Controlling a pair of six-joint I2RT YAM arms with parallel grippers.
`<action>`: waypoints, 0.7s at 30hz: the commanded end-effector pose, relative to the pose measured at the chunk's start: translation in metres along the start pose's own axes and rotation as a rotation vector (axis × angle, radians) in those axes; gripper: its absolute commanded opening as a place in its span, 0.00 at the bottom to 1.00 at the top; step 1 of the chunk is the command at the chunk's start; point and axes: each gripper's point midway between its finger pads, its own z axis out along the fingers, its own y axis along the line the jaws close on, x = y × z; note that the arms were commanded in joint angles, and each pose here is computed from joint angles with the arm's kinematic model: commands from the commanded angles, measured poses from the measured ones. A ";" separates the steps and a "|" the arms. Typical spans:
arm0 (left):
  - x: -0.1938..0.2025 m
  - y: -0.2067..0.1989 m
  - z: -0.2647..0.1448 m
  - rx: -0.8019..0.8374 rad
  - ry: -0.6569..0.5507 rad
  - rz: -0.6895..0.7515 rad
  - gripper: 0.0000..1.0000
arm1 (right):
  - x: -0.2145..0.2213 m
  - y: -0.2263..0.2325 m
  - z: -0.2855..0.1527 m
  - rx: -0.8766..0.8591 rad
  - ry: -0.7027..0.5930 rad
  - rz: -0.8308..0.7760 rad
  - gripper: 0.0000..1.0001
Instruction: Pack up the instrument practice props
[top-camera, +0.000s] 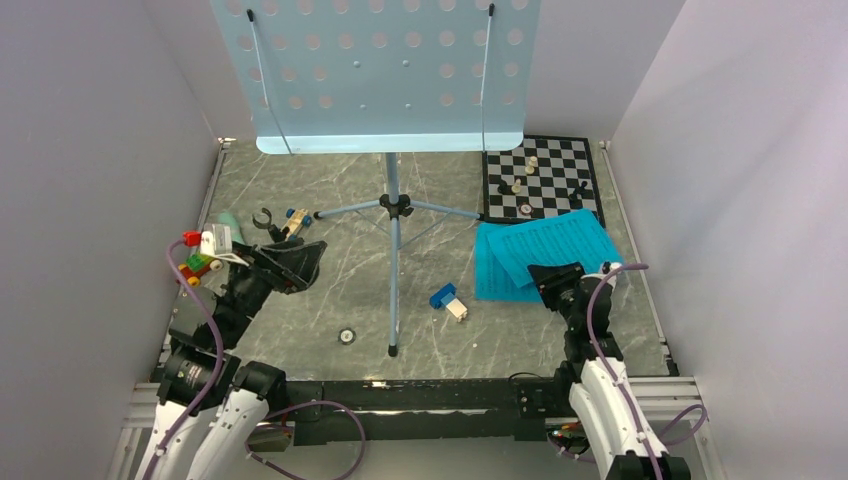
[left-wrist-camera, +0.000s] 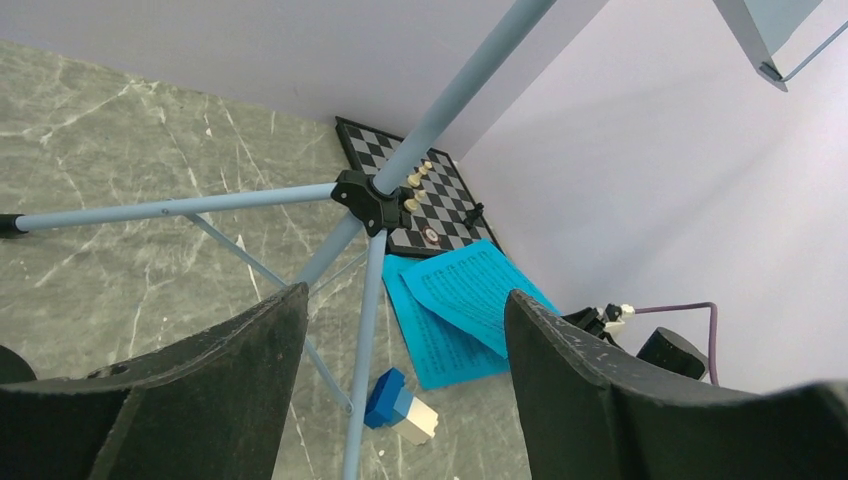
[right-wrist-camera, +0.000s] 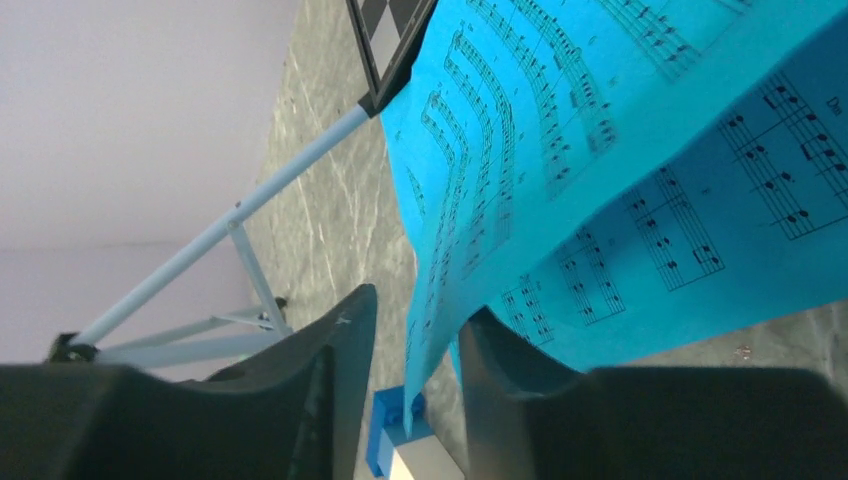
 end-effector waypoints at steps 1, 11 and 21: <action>0.000 0.001 -0.006 -0.005 -0.010 -0.006 0.77 | 0.014 -0.003 -0.004 0.003 0.052 0.023 0.46; -0.001 0.004 -0.005 -0.020 -0.010 0.012 0.84 | 0.008 0.023 -0.018 0.044 0.122 -0.117 0.82; 0.005 0.015 -0.001 -0.061 0.015 0.028 0.93 | -0.021 0.049 -0.043 0.115 0.069 -0.378 0.86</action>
